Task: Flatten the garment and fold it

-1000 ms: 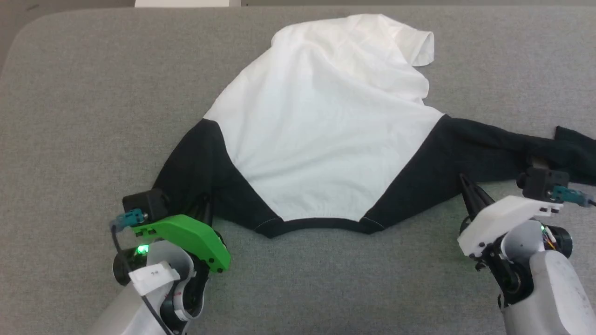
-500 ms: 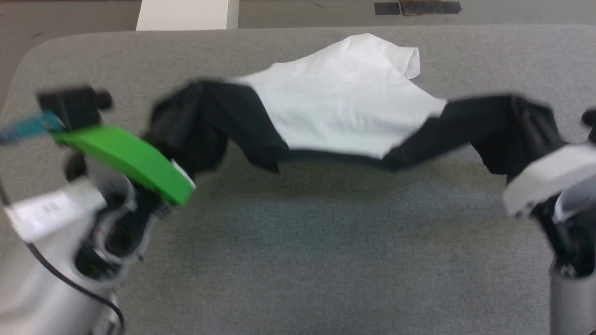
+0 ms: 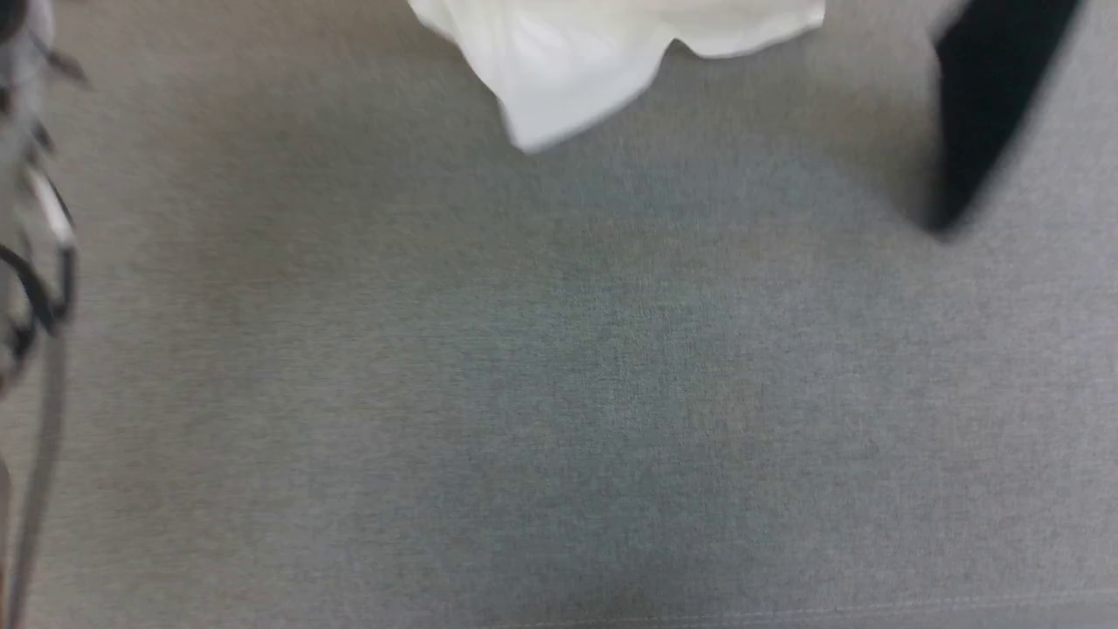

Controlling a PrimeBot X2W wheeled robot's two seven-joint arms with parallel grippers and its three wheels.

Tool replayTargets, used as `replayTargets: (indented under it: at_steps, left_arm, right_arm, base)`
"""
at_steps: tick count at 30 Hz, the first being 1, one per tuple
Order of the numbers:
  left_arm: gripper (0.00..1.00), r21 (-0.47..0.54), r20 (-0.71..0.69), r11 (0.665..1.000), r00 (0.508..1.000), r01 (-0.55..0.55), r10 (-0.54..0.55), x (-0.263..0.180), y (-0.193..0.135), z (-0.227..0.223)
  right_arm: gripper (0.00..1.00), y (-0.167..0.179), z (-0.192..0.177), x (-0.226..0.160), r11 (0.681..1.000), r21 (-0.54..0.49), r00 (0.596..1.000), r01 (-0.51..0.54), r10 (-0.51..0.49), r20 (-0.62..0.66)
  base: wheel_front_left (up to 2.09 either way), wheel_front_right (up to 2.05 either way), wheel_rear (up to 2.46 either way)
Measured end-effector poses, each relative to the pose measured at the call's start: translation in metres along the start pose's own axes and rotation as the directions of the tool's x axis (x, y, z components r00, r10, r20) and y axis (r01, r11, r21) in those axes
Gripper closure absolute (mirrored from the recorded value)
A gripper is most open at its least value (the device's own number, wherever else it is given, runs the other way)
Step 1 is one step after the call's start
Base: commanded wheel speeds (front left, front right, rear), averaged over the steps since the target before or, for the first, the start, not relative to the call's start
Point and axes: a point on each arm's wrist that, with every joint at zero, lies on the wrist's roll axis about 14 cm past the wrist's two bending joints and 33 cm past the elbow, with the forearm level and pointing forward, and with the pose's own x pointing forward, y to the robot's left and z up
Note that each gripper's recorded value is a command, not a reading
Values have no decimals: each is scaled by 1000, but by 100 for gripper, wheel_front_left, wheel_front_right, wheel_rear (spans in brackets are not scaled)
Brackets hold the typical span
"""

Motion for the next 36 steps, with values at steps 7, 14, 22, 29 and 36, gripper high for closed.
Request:
replayTargets:
  at_steps: [7, 14, 22, 29, 36]
  left_arm:
    - [100, -38, 164, 999, 985, -38, 44, 59, 17, 18]
    - [100, -73, 285, 996, 958, 60, -37, 89, 9, 16]
    - [100, -12, 0, 1000, 1000, -29, 29, 81, 53, -86]
    - [100, 102, -343, 992, 933, -79, 110, 3, 94, -189]
    - [100, 51, -549, 991, 826, -120, 128, -109, 91, -246]
  right_arm:
    - [100, -17, 27, 57, 998, -6, 990, 65, -64, 123]
    - [100, -46, 63, 78, 985, 2, 931, 171, -162, 328]
    - [100, -16, -61, 87, 994, 72, 996, 82, -84, 21]
    - [100, 40, -197, 10, 975, 223, 929, -22, 102, -355]
    - [100, 50, -241, -98, 950, 312, 850, 11, 155, -503]
  base:
    - [0, 0, 0]
    - [0, 0, 0]
    - [0, 0, 0]
    - [0, 0, 0]
    - [0, 0, 0]
